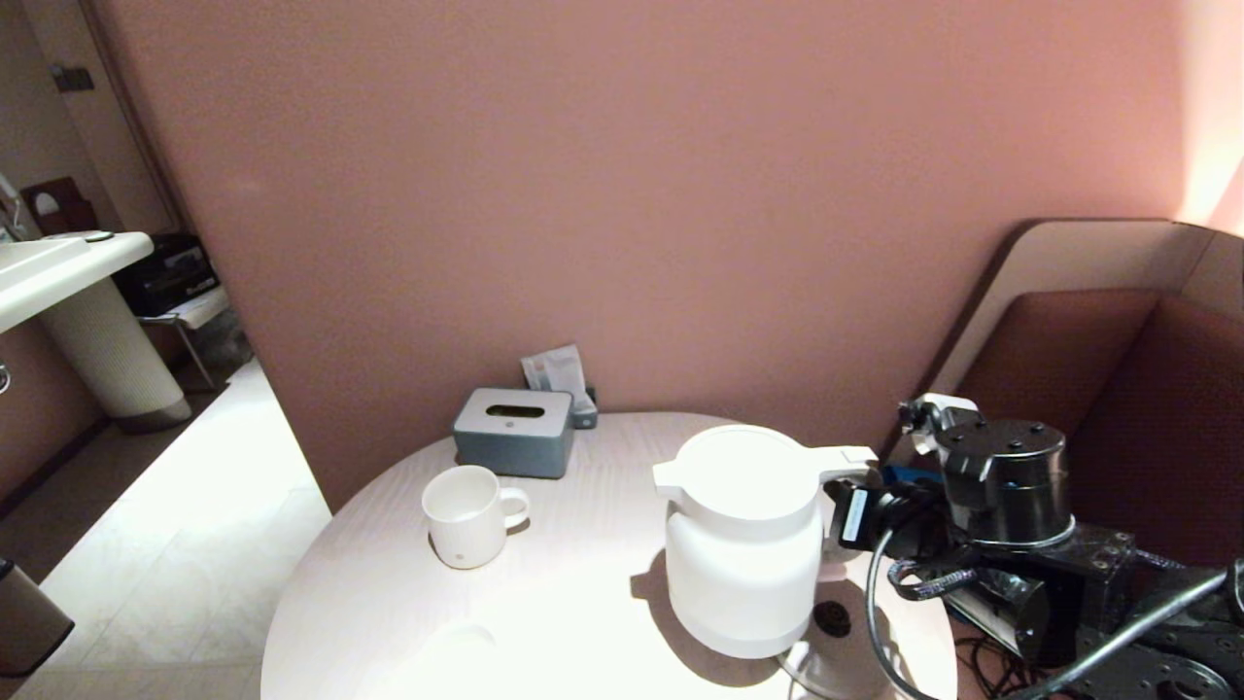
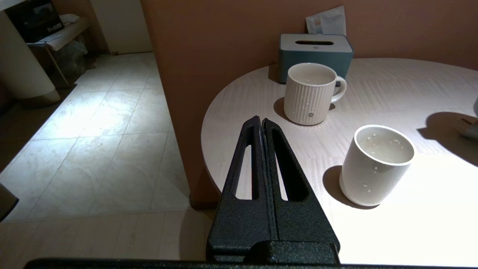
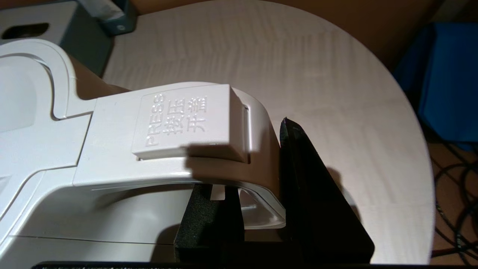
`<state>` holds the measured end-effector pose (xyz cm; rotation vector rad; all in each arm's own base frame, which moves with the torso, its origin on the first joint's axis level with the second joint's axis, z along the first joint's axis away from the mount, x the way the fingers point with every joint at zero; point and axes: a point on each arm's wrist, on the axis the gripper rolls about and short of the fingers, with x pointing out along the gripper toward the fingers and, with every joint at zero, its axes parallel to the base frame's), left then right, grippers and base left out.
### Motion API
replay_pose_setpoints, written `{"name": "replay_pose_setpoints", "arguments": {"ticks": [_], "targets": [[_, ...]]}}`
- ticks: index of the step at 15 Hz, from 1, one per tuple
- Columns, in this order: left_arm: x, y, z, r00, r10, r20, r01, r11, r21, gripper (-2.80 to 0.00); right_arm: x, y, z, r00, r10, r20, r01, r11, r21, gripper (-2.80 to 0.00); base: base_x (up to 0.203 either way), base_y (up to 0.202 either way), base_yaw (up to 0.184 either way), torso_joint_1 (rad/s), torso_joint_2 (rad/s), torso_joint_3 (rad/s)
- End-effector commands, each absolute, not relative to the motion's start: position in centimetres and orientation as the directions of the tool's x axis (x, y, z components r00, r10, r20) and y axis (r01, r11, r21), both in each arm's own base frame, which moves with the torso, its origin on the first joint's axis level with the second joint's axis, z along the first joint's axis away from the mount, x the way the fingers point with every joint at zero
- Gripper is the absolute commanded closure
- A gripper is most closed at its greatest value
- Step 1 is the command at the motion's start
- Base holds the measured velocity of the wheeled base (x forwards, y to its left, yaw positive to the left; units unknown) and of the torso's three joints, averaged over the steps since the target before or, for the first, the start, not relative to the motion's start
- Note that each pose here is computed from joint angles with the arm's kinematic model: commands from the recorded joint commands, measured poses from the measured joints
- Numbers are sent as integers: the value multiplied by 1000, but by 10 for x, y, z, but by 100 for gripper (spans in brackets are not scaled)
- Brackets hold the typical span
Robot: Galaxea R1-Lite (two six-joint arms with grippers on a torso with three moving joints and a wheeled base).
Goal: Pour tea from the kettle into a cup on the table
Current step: Put down the kettle on the table
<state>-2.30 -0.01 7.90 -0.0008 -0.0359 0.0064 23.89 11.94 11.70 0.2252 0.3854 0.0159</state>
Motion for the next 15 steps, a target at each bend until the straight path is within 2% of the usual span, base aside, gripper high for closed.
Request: {"name": "replay_pose_setpoints", "arguments": {"ticks": [1, 15], "targets": [[-23, 0, 79, 999, 6, 35, -6, 1000, -2, 0, 236, 106, 115, 931, 31, -365, 53, 974, 219, 0, 0, 0, 0, 0, 0, 0], [-23, 0, 79, 999, 6, 36, -6, 1000, -2, 0, 237, 39, 79, 908, -38, -417, 124, 976, 180, 0, 0, 0, 0, 0, 0, 0]]}}
